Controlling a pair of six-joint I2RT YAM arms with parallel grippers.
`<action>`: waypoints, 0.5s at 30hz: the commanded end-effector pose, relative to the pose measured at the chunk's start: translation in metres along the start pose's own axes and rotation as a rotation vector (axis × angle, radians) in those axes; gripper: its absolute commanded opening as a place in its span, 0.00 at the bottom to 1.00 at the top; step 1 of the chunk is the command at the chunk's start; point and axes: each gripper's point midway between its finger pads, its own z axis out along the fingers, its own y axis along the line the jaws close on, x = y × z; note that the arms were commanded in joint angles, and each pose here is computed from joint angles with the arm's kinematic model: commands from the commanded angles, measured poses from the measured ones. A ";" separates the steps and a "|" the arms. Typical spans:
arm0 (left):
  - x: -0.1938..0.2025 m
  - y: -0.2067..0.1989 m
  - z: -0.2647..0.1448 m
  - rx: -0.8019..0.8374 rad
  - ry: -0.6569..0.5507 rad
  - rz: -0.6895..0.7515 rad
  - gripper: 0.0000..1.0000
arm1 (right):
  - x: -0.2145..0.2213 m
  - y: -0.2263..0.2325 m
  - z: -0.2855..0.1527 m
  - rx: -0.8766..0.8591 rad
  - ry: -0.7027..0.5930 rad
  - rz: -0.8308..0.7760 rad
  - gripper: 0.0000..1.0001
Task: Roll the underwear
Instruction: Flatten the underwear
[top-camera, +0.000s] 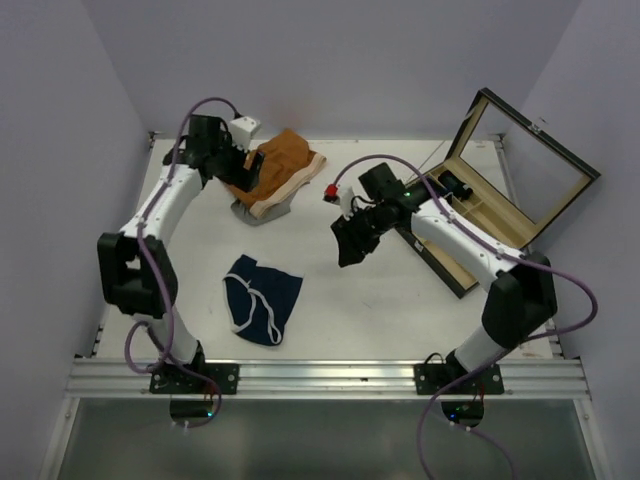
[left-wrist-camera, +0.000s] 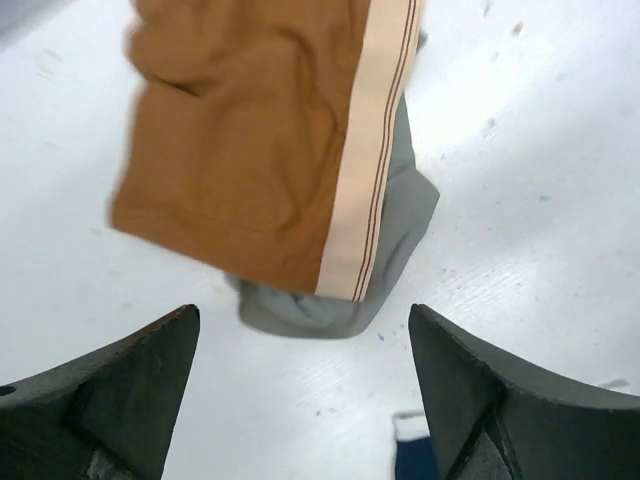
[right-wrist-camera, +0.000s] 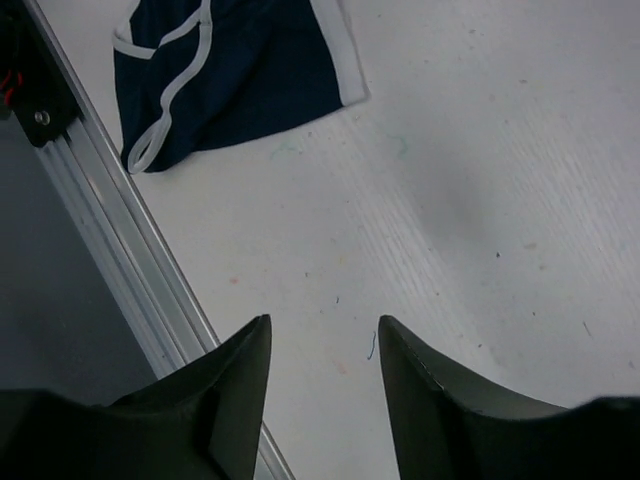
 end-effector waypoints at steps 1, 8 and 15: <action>-0.014 -0.026 -0.083 0.072 -0.112 0.036 0.89 | -0.039 0.013 0.027 -0.014 -0.044 -0.046 0.48; 0.095 -0.053 -0.084 0.164 0.035 -0.034 0.80 | -0.052 0.049 0.108 -0.116 0.026 -0.046 0.33; 0.153 -0.065 -0.062 0.207 0.114 -0.081 0.68 | -0.065 0.056 0.157 -0.086 0.014 -0.020 0.28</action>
